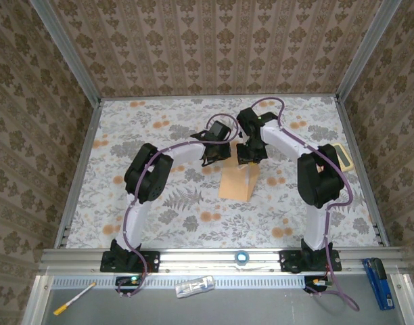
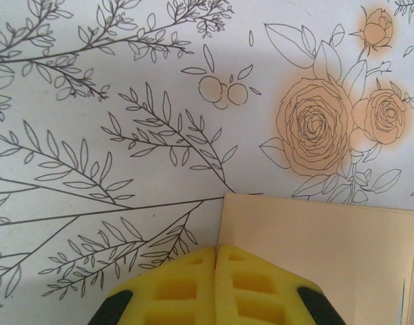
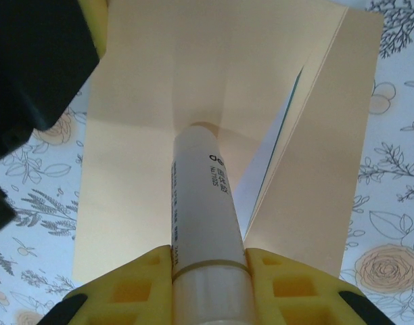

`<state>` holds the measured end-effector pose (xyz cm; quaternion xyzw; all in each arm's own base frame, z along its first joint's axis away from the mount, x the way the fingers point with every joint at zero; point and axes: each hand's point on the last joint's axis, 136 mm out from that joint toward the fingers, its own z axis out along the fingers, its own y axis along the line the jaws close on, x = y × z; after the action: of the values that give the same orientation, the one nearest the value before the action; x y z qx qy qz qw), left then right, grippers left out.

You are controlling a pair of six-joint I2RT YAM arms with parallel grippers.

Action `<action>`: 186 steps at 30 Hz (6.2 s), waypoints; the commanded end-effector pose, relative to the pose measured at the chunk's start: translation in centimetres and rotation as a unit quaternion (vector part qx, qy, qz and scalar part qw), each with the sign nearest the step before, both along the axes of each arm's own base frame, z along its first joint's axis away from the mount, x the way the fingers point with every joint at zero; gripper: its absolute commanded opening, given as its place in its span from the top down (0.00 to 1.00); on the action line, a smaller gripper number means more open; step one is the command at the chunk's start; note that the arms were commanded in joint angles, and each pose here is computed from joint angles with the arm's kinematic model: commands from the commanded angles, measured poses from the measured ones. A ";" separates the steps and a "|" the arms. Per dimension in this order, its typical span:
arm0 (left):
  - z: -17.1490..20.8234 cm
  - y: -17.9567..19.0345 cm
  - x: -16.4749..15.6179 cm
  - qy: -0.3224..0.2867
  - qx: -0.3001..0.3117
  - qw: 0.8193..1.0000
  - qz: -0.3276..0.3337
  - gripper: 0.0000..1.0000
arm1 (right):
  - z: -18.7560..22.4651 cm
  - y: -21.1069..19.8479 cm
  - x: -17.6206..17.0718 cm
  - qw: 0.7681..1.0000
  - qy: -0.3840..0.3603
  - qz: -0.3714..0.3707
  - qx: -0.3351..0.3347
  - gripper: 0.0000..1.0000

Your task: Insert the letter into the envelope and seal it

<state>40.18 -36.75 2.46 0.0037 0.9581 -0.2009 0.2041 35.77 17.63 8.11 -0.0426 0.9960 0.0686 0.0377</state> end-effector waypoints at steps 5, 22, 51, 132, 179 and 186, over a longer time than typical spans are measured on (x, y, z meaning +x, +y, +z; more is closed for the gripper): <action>-3.6 2.3 -3.3 0.076 0.046 0.996 0.004 1.00 | 0.6 -0.6 -3.9 0.999 0.035 0.026 -0.028 0.89; -3.7 2.4 -3.5 0.078 0.044 0.996 0.008 1.00 | -1.2 0.7 -7.7 0.996 0.080 0.033 -0.018 0.89; -3.5 2.9 -3.5 0.078 0.040 0.996 0.016 1.00 | -2.0 -1.8 0.3 0.997 0.050 0.027 -0.058 0.90; -3.0 3.7 -3.4 0.084 0.012 0.995 0.042 1.00 | -4.5 -2.2 -0.7 0.993 0.086 0.031 -0.079 0.90; 20.8 5.6 -1.1 -0.115 -0.304 0.945 -0.010 0.22 | 14.4 3.4 2.2 0.937 -0.147 0.004 0.316 0.89; 25.5 5.7 -3.5 -0.155 -0.403 0.899 -0.068 0.19 | 17.0 5.8 2.6 0.895 -0.169 0.020 0.412 0.89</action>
<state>38.01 -30.54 23.66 -0.0223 0.8006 -0.5166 0.3028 38.11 21.76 21.35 -0.0311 0.8989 0.3954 0.1860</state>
